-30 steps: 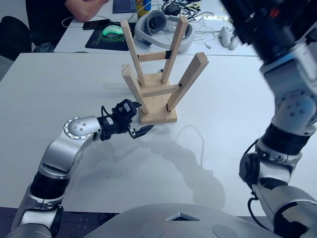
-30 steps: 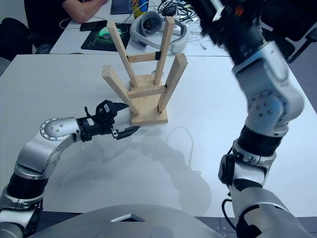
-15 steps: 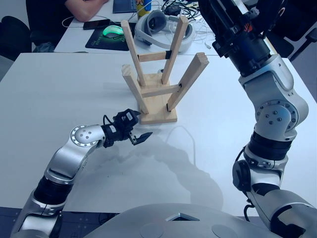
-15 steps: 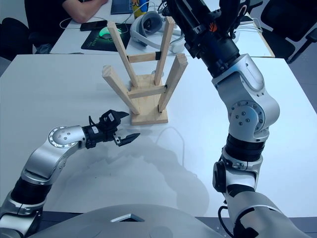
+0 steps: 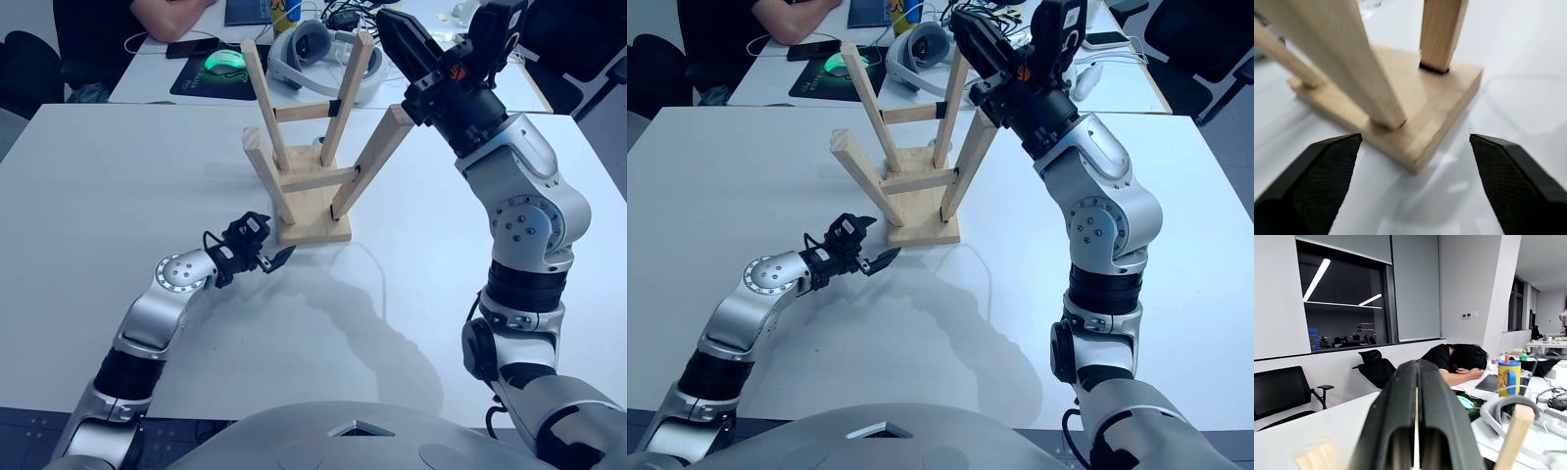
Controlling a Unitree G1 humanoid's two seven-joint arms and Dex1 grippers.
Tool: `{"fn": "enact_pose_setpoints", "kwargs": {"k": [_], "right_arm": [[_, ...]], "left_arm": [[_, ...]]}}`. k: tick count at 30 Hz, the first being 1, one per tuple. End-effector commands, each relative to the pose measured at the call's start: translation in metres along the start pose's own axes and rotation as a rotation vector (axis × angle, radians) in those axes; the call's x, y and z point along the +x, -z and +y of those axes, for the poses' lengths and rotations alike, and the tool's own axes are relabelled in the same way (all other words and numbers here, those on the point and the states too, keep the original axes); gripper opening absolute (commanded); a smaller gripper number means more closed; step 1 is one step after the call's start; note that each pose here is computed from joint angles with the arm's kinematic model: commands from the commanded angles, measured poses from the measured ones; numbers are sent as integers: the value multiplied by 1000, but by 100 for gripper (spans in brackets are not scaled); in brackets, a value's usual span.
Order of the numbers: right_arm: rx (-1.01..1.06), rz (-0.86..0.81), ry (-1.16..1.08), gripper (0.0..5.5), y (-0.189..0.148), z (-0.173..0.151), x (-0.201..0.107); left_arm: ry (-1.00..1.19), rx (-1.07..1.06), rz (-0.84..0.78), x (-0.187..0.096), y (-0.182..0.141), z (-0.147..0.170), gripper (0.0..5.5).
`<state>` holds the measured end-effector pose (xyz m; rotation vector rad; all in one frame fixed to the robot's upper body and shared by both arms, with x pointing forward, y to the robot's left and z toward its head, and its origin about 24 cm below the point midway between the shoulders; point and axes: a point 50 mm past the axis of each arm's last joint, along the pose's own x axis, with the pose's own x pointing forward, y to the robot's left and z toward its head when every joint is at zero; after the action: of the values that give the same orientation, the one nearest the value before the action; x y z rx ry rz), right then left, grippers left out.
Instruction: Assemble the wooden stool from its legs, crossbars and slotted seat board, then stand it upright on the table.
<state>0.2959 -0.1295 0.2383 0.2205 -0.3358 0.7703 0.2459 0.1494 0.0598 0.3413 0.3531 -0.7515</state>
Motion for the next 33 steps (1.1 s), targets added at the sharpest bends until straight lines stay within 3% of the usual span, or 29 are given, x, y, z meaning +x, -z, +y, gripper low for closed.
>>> {"fn": "enact_pose_setpoints", "kwargs": {"k": [1, 11, 30, 33], "right_arm": [[11, -13, 17, 0, 1, -4, -2], [61, 28, 18, 0, 17, -9, -3], [102, 35, -16, 0, 25, -5, 2], [170, -5, -39, 0, 19, -4, 3]], "left_arm": [[-53, -22, 24, 3, 12, 6, 337], [-40, 40, -58, 9, 7, 23, 191], [-24, 85, -138, 30, -2, 33, 466], [-4, 97, -159, 34, -3, 32, 469]]}}
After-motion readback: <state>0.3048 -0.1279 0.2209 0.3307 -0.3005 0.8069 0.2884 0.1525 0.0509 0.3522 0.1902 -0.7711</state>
